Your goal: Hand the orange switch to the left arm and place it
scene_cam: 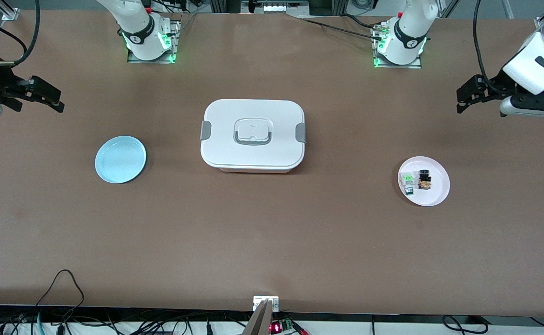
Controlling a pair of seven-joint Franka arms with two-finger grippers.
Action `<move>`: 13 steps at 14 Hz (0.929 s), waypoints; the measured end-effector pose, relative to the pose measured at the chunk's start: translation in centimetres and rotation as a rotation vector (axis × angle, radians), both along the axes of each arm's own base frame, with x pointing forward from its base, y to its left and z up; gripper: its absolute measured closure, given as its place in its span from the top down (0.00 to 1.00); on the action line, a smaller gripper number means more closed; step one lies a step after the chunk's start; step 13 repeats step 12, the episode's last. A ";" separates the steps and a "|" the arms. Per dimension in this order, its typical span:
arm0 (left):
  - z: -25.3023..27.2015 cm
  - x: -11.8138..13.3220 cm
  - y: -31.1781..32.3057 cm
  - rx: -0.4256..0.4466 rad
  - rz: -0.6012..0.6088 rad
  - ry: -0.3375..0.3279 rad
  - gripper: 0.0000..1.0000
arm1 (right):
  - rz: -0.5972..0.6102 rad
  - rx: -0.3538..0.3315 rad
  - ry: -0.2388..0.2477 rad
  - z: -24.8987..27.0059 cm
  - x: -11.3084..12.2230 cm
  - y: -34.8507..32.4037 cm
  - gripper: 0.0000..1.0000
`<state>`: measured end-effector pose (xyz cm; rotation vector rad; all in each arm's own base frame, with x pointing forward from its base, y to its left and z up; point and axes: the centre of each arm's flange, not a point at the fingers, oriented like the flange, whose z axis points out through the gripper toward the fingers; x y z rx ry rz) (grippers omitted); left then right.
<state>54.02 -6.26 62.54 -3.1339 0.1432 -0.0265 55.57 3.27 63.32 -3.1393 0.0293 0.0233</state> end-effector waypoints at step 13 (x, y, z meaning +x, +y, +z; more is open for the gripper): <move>0.2 0.2 1.2 -0.002 0.021 -0.003 1.00 | 0.000 0.000 -0.001 0.0 0.0 0.0 1.00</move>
